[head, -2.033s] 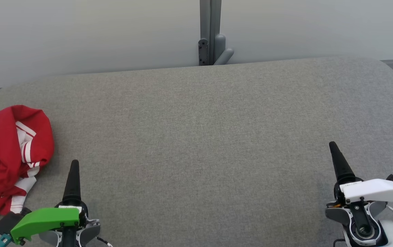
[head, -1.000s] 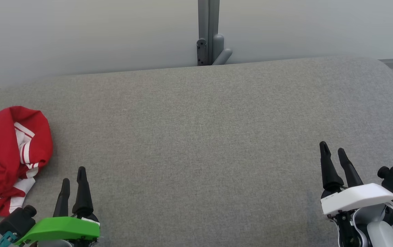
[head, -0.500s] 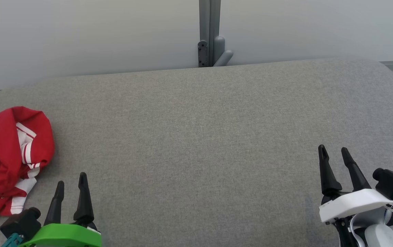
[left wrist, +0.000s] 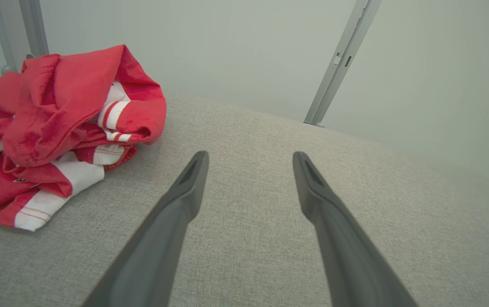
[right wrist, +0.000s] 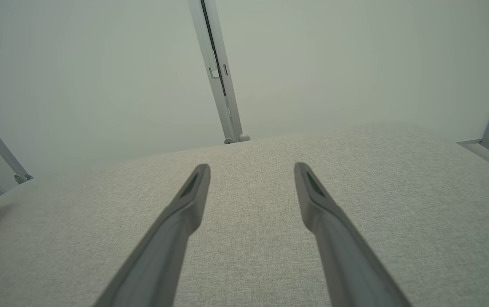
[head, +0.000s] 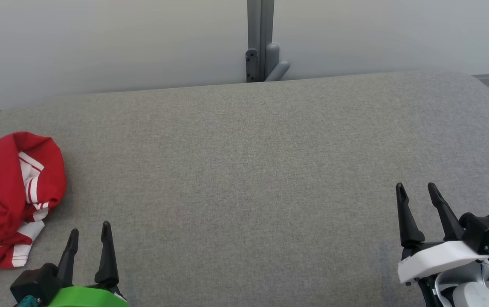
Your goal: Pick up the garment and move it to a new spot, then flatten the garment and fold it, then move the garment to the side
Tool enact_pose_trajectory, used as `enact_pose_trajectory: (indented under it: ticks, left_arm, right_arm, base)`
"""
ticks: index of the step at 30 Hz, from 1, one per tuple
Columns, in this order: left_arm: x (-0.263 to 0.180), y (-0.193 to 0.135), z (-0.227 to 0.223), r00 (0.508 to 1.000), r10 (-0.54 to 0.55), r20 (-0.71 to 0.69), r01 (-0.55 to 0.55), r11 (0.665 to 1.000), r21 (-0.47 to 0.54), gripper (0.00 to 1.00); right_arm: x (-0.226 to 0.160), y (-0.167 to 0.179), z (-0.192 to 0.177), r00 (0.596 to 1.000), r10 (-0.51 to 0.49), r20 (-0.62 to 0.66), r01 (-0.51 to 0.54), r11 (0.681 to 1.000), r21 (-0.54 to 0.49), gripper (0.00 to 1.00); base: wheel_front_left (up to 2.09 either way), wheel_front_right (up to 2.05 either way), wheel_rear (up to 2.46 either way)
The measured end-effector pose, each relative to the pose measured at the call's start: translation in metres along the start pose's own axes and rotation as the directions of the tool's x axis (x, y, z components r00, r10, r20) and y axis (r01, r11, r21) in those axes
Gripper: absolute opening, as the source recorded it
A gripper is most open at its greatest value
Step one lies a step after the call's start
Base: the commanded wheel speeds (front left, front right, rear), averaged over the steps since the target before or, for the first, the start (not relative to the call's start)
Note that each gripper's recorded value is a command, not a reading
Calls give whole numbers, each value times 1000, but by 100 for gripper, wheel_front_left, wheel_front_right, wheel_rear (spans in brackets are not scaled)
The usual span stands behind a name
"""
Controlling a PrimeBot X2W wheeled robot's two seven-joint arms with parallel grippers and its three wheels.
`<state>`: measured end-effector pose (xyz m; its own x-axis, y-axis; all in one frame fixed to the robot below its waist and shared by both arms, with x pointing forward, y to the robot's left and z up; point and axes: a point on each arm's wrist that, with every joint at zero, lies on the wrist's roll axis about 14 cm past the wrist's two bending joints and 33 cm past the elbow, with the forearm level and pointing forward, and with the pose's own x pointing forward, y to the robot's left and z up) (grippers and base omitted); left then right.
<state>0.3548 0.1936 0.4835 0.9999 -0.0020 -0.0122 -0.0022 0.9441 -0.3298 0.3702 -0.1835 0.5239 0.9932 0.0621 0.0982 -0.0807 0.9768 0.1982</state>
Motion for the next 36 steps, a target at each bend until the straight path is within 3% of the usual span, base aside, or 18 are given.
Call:
enact_pose_trajectory:
  ticks: [36]
  left_arm:
    - [-14,6,-9,999,-33,-25,39,965,261,100]
  right_arm:
    - [-13,0,-5,999,33,3,-32,970,-240,100]
  base:
    - [0,0,0]
